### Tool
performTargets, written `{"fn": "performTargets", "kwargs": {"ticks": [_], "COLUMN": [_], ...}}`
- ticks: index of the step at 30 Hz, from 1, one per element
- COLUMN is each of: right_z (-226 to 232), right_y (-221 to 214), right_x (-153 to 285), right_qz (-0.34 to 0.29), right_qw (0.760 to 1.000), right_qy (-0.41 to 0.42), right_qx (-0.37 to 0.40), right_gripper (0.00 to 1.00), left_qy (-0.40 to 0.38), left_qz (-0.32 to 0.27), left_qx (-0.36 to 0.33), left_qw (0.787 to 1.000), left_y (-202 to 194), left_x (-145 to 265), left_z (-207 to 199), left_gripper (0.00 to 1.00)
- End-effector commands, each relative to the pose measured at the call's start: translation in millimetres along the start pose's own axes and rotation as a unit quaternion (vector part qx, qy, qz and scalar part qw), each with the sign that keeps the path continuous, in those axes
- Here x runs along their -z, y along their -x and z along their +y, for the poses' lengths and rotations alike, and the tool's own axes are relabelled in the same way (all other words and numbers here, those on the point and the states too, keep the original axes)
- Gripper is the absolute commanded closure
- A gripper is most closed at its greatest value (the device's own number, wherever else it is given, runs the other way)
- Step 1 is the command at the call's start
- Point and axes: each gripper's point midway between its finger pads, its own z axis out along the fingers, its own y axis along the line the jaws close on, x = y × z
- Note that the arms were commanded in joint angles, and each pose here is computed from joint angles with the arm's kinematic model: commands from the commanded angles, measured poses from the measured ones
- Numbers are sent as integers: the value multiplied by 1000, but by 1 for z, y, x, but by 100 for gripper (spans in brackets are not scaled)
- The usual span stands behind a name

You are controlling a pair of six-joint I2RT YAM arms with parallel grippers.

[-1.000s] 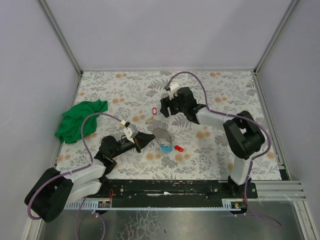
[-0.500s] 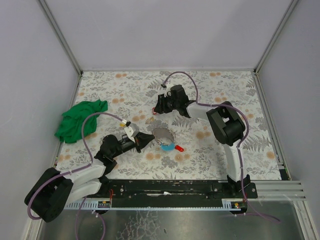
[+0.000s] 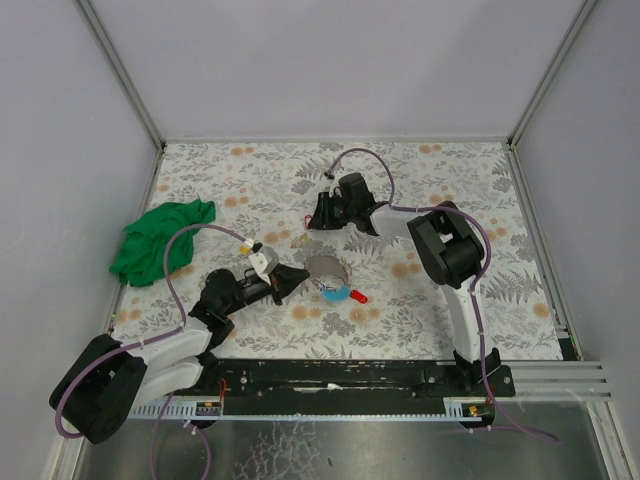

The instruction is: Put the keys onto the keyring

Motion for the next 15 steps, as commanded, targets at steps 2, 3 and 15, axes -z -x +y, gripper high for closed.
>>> {"fn": "performTargets", "kwargs": {"ticks": [2,3,15], "right_z": [4,5,4], "right_y": [4,4,19], "right_x": [-2,-3,20], "right_qz": [5,8,-10], "right_qw": [1000,1000,1000], "right_qy": [7,9,-16], "right_qx": [-13,-15,6], "right_gripper": [68,69,100], "left_qy": [0,1,3], "left_qz": [-28,-28,-30], "left_qx": [-19,-19,-19], "left_qw": [999,999,999], "left_y": [21,21,21], "left_x": [-6,-6,-5], "left_z": [2,3,3], "left_gripper": [100,100,100]}}
